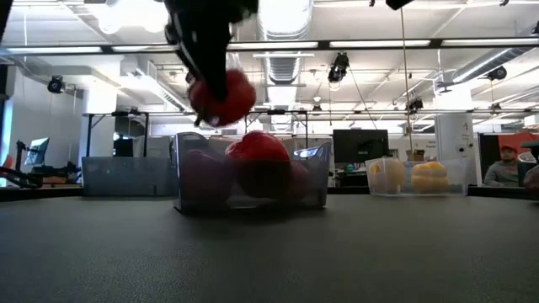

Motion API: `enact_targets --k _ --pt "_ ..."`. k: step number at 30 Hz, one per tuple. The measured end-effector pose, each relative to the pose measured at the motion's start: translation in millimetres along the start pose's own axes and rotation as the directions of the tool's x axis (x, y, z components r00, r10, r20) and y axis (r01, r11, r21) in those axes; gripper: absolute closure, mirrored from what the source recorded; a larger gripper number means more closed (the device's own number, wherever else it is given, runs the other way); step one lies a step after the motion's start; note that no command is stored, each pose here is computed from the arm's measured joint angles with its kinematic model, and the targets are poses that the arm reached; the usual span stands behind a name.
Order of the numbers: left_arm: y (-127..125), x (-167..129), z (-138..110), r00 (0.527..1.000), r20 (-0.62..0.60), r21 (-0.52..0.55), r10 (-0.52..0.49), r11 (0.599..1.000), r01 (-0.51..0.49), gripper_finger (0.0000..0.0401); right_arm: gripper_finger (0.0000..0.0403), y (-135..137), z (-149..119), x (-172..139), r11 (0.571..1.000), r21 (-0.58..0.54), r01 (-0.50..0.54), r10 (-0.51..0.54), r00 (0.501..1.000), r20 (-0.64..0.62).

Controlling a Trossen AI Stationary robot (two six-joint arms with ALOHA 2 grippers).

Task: Sort produce into baskets
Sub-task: Put the red bell pepper into the bottom black bin, then put the red apple into the top black bin

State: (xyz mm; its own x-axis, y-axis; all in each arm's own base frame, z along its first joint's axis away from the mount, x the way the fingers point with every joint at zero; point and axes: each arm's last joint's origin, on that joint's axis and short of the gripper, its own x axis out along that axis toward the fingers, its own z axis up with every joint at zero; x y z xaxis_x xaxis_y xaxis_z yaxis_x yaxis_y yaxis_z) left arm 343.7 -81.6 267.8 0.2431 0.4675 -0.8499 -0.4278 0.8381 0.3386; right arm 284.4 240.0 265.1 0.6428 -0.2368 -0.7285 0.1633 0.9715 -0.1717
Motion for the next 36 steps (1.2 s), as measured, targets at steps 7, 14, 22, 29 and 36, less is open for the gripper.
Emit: enact_targets --k 7,14,22,29,36 --pt "-1.4 38.7 -5.8 0.997 -0.083 -0.016 -0.007 1.000 0.006 0.0072 0.0015 3.1 -3.6 -2.3 1.000 -0.007 -0.007 0.007 1.000 0.000" --pt "-3.6 33.8 -7.2 0.991 -0.110 -0.020 -0.071 0.997 0.069 0.0010 0.0015 2.5 -5.6 -0.4 0.999 -0.038 0.003 -0.003 1.000 -0.003" --pt "-12.3 -18.9 -10.1 0.981 -0.070 0.007 -0.181 0.983 0.181 0.0006 0.0015 0.0 -3.5 0.9 0.992 -0.114 0.047 -0.044 0.999 0.029" --pt "-46.0 -71.1 -61.7 0.943 -0.201 0.057 -0.266 0.958 0.283 0.0009 0.0015 -6.5 1.6 6.4 0.976 -0.201 0.086 -0.079 0.996 0.040" --pt "-72.2 -107.8 -129.2 0.912 -0.336 -0.101 -0.237 0.971 0.215 0.0009 0.0015 -21.1 15.6 20.8 0.968 -0.224 0.115 -0.107 0.993 0.047"
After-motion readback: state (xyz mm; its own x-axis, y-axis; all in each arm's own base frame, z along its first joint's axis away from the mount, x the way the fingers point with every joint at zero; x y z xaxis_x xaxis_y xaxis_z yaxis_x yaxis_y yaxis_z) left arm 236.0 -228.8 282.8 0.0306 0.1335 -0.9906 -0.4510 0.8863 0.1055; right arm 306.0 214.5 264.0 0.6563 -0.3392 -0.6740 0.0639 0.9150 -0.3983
